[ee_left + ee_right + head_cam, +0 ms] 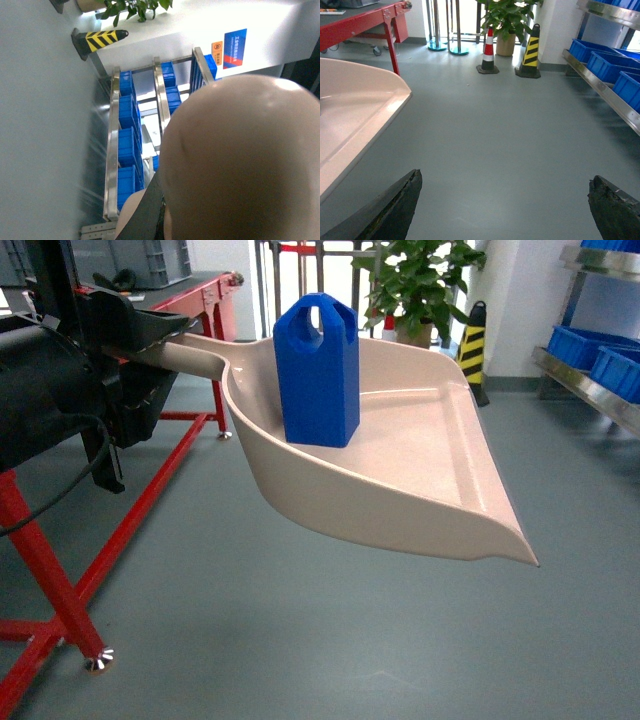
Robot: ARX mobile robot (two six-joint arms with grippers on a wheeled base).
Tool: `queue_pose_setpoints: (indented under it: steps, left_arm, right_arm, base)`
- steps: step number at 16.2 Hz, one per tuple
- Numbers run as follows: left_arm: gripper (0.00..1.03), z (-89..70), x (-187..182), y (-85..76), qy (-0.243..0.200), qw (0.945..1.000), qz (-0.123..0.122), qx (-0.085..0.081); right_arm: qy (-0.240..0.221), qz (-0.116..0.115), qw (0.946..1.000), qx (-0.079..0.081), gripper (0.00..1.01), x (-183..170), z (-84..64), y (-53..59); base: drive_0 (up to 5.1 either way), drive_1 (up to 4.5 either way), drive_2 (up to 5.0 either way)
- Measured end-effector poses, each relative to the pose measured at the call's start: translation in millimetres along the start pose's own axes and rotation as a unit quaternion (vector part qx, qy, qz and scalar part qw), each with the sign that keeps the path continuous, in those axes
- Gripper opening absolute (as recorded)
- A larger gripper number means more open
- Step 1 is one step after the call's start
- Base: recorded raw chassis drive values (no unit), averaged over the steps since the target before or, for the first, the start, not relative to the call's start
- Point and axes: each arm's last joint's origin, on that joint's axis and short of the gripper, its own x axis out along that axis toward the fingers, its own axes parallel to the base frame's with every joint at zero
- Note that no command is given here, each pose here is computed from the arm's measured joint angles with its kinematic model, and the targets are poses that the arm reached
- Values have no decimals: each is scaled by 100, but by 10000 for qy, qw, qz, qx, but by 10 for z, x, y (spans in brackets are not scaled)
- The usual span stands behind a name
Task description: Place part in tray to right shelf
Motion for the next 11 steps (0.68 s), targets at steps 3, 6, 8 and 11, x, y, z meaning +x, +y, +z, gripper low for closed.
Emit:
queue_pose_setpoints:
  steps: [3, 6, 8, 11]
  left_arm:
    - [16, 3, 6, -16, -9, 10000, -61, 9]
    - [16, 31, 4, -8, -86, 10000, -27, 19]
    - [16, 11, 7, -4, -27, 10000, 1, 4]
    - [16, -5, 9, -10, 12, 10000, -20, 4]
  right_arm:
    - [-54, 1, 10000, 18, 98, 0, 13, 0]
    - [-31, 2, 10000, 10, 98, 2, 8, 1]
    - [-25, 2, 10000, 8, 98, 0, 7, 0]
    - [-24, 0, 10000, 8, 98, 0, 7, 0]
  base:
    - [-2, 415, -419]
    - [-2, 415, -419]
    - [-2, 415, -419]
    - [-2, 415, -419]
